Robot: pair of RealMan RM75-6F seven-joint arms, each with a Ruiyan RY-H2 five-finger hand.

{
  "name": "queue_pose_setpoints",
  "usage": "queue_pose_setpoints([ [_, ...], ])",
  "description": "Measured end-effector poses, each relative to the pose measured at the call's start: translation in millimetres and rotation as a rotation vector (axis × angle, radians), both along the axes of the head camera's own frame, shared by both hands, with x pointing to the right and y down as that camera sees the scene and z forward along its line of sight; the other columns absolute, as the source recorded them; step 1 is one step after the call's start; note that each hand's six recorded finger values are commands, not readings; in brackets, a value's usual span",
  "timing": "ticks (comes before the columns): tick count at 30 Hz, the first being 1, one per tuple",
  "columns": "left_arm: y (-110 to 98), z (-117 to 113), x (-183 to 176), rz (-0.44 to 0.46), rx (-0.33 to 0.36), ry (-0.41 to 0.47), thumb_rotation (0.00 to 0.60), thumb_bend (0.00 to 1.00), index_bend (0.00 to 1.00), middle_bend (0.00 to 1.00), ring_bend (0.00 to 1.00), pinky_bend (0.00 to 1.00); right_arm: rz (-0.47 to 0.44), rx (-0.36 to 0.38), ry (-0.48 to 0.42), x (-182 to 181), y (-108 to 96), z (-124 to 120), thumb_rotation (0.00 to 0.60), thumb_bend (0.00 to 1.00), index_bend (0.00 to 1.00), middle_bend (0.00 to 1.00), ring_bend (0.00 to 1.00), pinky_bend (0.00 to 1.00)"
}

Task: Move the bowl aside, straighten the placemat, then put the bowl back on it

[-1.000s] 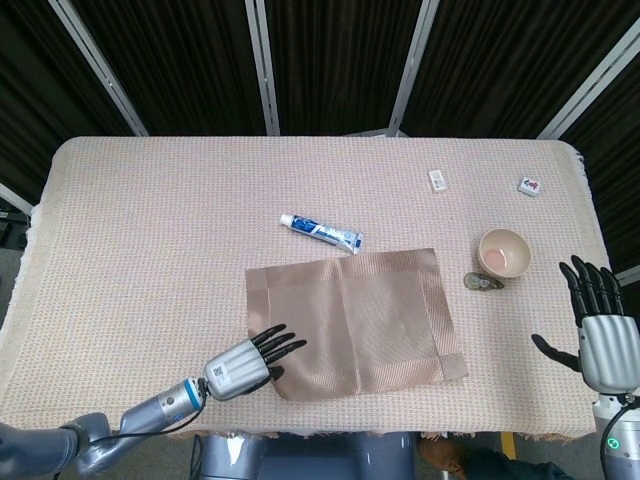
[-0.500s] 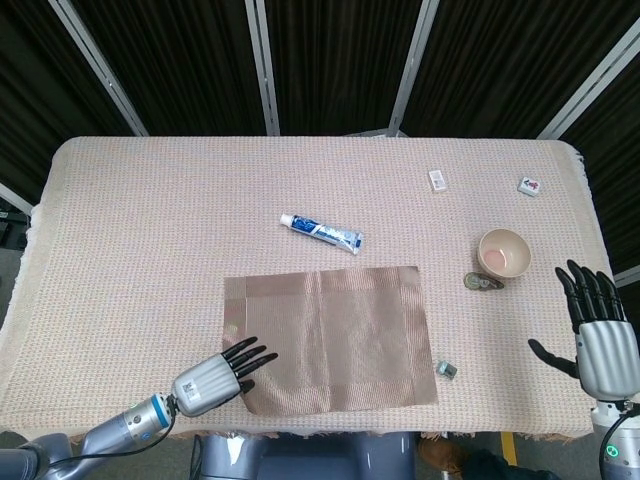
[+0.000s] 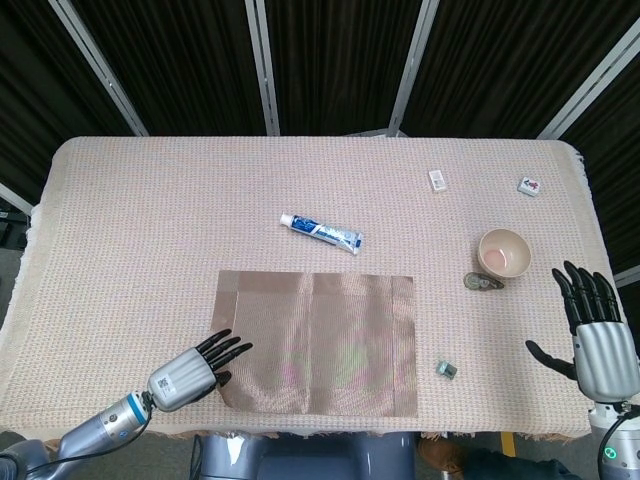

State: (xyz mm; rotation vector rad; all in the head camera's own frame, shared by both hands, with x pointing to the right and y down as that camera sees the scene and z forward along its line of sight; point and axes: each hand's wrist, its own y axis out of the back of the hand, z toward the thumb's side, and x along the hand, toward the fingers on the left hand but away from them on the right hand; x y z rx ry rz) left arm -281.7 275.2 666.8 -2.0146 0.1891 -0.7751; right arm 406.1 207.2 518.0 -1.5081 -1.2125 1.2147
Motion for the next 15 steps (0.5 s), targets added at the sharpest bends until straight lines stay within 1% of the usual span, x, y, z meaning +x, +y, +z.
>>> queue_pose_setpoints([
  [8, 10, 2, -9, -0.005, -0.026, -0.012, 0.600, 0.55, 0.72, 0.00, 0.00, 0.00, 0.001, 0.007, -0.005, 1, 0, -3, 0.600, 0.00, 0.00, 0.00, 0.00, 0.00],
  [9, 11, 2, -10, -0.006, -0.030, -0.013, 0.600, 0.55, 0.70, 0.00, 0.00, 0.00, 0.001, 0.007, -0.006, 1, 0, -4, 0.600, 0.00, 0.00, 0.00, 0.00, 0.00],
  [10, 12, 2, -11, -0.006, -0.035, -0.014, 0.600, 0.53, 0.66, 0.00, 0.00, 0.00, 0.000, 0.007, -0.006, 1, 0, -4, 0.600, 0.00, 0.00, 0.00, 0.00, 0.00],
  [11, 13, 2, -12, -0.005, -0.036, -0.014, 0.600, 0.49, 0.61, 0.00, 0.00, 0.00, 0.000, 0.007, -0.006, 0, 0, -4, 0.600, 0.00, 0.00, 0.00, 0.00, 0.00],
  [12, 14, 1, -12, -0.004, -0.036, -0.014, 0.600, 0.40, 0.47, 0.00, 0.00, 0.00, -0.001, 0.007, -0.006, 0, 1, -4, 0.600, 0.00, 0.00, 0.00, 0.00, 0.00],
  [13, 15, 1, -13, -0.002, -0.033, -0.016, 0.600, 0.27, 0.30, 0.00, 0.00, 0.00, -0.002, 0.006, -0.007, 0, 1, -4, 0.600, 0.00, 0.00, 0.00, 0.00, 0.00],
  [15, 15, 2, -16, -0.001, -0.028, -0.026, 0.600, 0.07, 0.06, 0.00, 0.00, 0.00, -0.004, 0.005, -0.006, -1, 1, -4, 0.600, 0.00, 0.00, 0.00, 0.00, 0.00],
])
